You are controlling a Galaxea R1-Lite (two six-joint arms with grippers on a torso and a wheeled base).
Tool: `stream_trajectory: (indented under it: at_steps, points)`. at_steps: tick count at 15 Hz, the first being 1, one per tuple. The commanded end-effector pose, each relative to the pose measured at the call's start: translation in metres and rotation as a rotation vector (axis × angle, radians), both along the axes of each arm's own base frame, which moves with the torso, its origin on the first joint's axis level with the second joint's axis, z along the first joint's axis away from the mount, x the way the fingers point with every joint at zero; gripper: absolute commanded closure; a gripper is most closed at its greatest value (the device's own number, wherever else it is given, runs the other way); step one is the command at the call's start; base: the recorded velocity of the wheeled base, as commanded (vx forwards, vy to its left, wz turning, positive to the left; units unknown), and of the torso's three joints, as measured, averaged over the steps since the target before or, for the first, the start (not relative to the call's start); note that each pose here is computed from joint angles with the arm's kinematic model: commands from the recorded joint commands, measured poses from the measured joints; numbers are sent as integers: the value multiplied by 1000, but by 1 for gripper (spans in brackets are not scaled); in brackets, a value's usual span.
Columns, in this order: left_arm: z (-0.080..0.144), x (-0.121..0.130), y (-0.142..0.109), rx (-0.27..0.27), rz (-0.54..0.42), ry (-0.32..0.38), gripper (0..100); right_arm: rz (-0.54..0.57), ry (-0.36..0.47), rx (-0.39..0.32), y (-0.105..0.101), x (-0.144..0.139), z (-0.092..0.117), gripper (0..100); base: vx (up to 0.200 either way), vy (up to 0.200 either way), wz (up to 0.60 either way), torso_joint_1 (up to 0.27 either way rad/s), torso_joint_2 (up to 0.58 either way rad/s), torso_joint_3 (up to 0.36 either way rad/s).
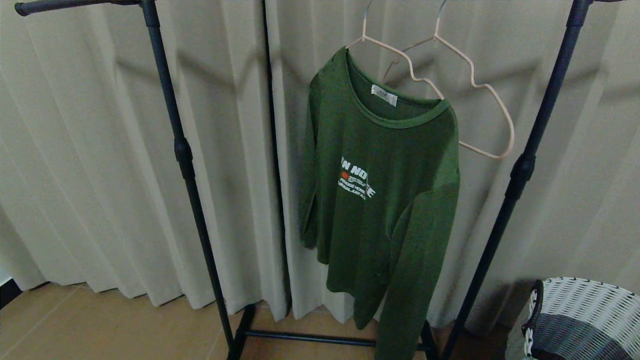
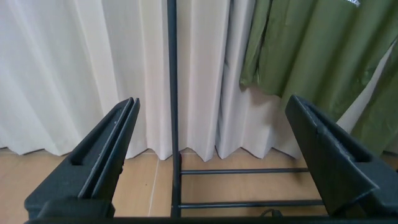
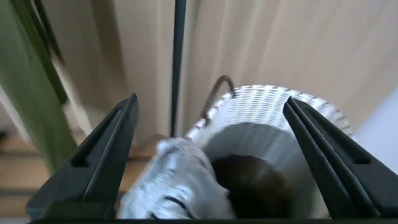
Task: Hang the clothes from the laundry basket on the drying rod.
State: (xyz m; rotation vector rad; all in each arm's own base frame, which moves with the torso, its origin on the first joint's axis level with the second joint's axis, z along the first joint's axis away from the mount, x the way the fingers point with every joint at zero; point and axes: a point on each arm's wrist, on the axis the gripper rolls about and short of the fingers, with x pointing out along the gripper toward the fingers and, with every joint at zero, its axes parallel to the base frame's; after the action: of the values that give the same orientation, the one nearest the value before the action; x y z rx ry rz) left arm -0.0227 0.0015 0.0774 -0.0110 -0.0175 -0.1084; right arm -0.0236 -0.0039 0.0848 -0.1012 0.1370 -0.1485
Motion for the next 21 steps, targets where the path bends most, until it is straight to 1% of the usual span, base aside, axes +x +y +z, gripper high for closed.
stream_trajectory:
  at_steps: [1, 3, 4, 5, 6, 7, 8, 9, 10, 11, 12, 13, 16, 19, 21]
  points:
    - [0, 0, 0, 0, -1, 0, 0, 29, 210, -113, 0, 16, 18, 0, 0, 0, 0, 0, 0, 0]
    - [0, 0, 0, 0, -1, 0, 0, 74, 414, -225, 0, 39, 24, 0, 0, 0, 0, 0, 0, 0]
    - [0, 0, 0, 0, -1, 0, 0, 100, 526, -268, 1, 53, 26, 0, 0, 0, 0, 0, 0, 0]
    - [0, 0, 0, 3, -1, 1, 0, 128, 610, -306, 1, 65, 27, 0, 0, 0, 0, 0, 0, 0]
    - [0, 0, 0, 4, -1, 1, 0, 154, 671, -342, 1, 77, 30, 0, 0, 0, 0, 0, 0, 0]
    - [0, 0, 0, 7, 0, 0, 0, 196, 757, -396, 1, 93, 30, 0, 0, 0, 0, 0, 0, 0]
    - [0, 0, 0, 7, 0, 0, 0, 237, 851, -448, 1, 107, 27, 0, 0, 0, 0, 0, 0, 0]
    - [0, 0, 0, 7, 0, 0, 0, 261, 923, -484, 1, 115, 22, 0, 0, 0, 0, 0, 0, 0]
    - [0, 0, 0, 7, 0, 0, 0, 272, 970, -509, 1, 120, 18, 0, 0, 0, 0, 0, 0, 0]
    - [0, 0, 0, 7, 0, 0, 0, 288, 1059, -563, 0, 133, 9, 0, 0, 0, 0, 0, 0, 0]
    - [0, 0, 0, 7, 0, 0, 0, 300, 1091, -579, 0, 141, 2, 0, 0, 0, 0, 0, 0, 0]
    - [0, 0, 0, 7, 0, 0, 0, 310, 1115, -580, 0, 149, -5, 0, 0, 0, 0, 0, 0, 0]
    - [0, 0, 0, 6, -1, 1, 0, 334, 1180, -572, 0, 159, -18, 0, 0, 0, 0, 0, 0, 0]
    - [0, 0, 0, 6, -1, 1, 0, 347, 1223, -566, 0, 168, -29, 0, 0, 0, 0, 0, 0, 0]
    - [0, 0, 0, 6, -1, 1, 0, 339, 1230, -559, -1, 175, -37, 0, 0, 0, 0, 0, 0, 0]
